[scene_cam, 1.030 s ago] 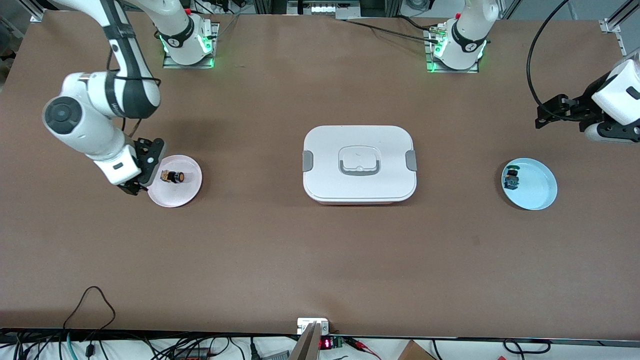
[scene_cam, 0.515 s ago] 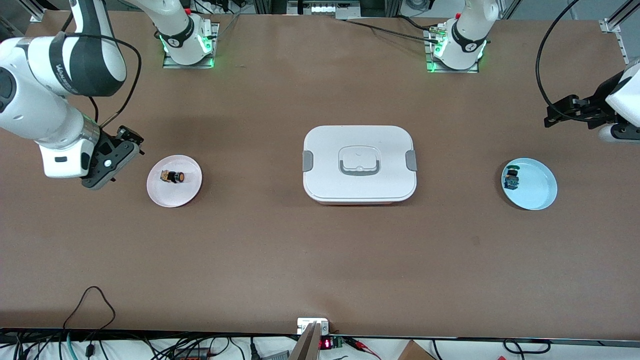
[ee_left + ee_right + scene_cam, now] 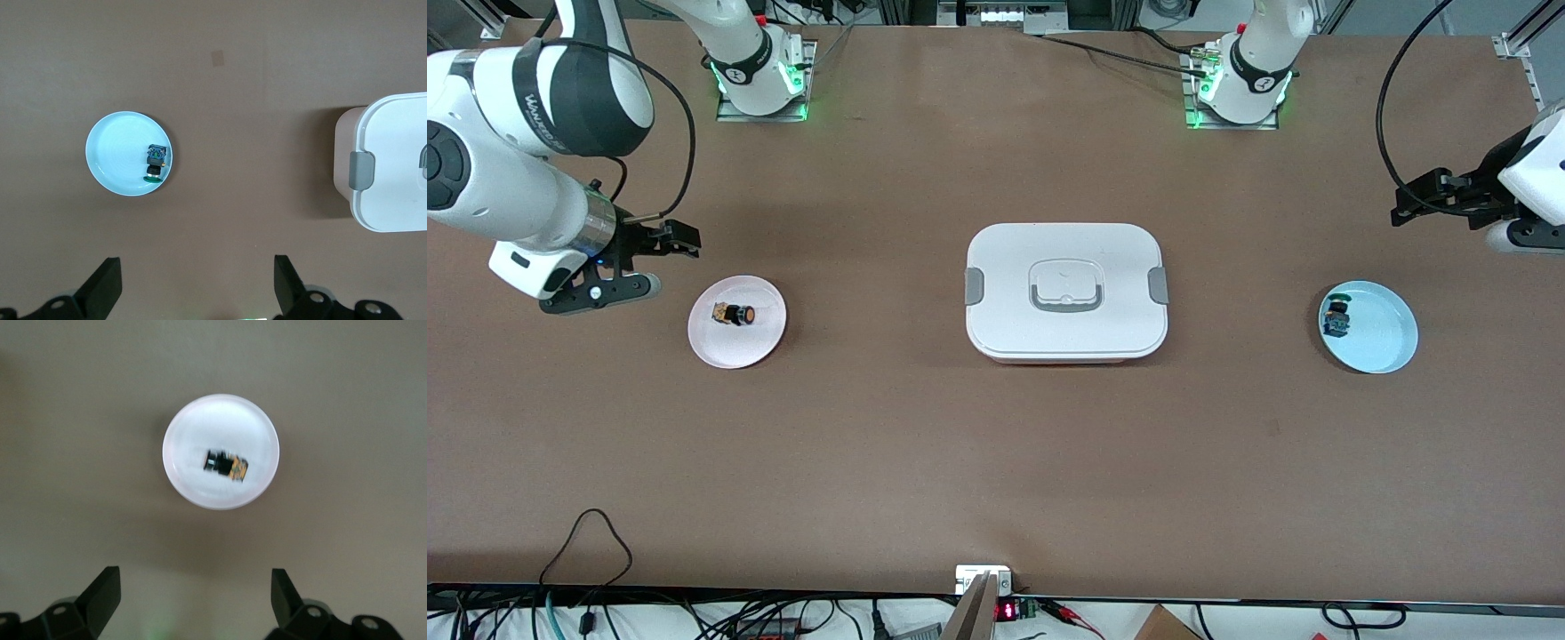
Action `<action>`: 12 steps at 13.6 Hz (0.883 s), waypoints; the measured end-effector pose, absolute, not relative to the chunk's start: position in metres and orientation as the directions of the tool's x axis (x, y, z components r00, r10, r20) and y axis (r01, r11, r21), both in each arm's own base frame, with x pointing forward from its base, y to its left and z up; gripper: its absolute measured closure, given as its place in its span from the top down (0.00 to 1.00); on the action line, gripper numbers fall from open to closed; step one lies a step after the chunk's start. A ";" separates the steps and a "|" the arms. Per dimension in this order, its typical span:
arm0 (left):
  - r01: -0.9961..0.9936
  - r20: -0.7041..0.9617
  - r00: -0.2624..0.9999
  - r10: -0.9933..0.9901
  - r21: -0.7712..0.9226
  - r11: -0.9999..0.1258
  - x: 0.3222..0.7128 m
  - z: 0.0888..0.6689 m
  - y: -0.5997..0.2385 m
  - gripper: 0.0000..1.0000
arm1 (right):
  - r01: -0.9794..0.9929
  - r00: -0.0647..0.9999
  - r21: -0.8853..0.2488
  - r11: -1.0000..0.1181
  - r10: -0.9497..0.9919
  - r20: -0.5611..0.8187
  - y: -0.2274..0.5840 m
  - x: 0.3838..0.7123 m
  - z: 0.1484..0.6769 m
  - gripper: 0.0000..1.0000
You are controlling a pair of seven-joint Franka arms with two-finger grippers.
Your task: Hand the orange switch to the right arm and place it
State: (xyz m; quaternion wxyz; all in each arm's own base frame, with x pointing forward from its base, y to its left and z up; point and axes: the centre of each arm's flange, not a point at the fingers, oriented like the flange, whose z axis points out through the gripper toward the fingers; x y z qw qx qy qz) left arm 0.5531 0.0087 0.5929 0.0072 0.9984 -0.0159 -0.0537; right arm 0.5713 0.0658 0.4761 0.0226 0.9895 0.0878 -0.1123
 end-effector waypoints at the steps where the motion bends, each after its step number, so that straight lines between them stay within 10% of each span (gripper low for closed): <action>1: -0.034 -0.107 0.994 -0.036 0.016 -0.999 0.553 0.593 0.007 1.00 | 0.162 0.963 0.031 -0.986 0.151 -0.224 0.065 0.572 0.492 1.00; 12: -0.038 -0.113 0.993 -0.039 0.017 -0.999 0.552 0.593 0.005 1.00 | -0.020 0.999 0.054 -0.998 -0.022 -0.049 -0.039 0.588 0.574 1.00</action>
